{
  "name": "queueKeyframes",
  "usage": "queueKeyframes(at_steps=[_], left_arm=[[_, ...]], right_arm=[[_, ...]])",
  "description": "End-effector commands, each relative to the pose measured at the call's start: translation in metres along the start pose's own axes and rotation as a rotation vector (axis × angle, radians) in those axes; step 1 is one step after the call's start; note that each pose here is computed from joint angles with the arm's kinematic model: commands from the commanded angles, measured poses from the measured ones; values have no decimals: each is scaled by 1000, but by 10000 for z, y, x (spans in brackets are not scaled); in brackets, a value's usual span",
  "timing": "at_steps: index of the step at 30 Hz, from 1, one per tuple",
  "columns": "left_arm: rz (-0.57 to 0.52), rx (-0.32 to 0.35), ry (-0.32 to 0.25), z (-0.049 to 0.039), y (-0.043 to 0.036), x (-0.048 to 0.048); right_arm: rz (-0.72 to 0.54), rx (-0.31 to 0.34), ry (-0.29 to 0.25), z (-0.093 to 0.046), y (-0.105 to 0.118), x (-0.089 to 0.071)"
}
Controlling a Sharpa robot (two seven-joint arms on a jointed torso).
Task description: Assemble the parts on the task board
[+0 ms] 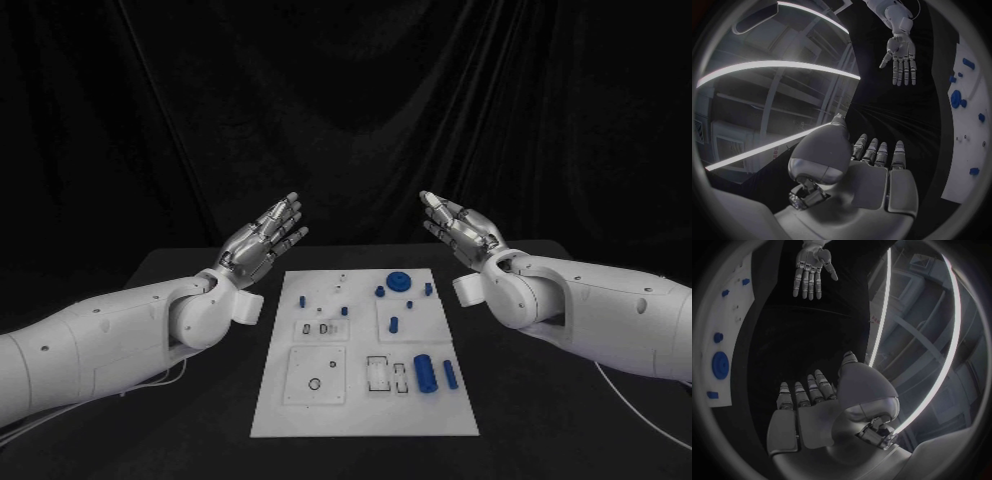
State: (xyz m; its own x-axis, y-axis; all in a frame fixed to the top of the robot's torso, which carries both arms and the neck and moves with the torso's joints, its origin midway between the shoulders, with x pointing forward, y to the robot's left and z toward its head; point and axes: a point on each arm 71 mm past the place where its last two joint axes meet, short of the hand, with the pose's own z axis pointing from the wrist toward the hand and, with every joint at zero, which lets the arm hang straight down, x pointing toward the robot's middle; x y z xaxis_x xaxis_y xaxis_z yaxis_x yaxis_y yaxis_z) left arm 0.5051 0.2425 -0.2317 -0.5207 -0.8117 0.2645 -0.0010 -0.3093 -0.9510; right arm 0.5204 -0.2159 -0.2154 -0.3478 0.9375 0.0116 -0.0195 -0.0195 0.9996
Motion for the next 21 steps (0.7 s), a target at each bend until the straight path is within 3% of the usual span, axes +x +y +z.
queueKeyframes(at_steps=[1, 4, 8, 14, 17, 21], left_arm=[[75, 68, 67, -36, -81, 30], [87, 73, 65, -87, -126, -3], [104, 88, 58, -152, -243, -48], [113, 97, 49, -267, -379, -104], [111, 91, 50, -298, -409, -113], [104, 81, 57, -316, -425, -105]], right_arm=[[-238, -72, 137, -13, 86, 46], [-337, -109, 155, -21, 154, 29], [-519, -182, 174, -10, 297, 13], [-859, -288, 227, 96, 612, 48], [-1009, -294, 276, 164, 732, 109], [-1190, -246, 370, 271, 819, 229]])
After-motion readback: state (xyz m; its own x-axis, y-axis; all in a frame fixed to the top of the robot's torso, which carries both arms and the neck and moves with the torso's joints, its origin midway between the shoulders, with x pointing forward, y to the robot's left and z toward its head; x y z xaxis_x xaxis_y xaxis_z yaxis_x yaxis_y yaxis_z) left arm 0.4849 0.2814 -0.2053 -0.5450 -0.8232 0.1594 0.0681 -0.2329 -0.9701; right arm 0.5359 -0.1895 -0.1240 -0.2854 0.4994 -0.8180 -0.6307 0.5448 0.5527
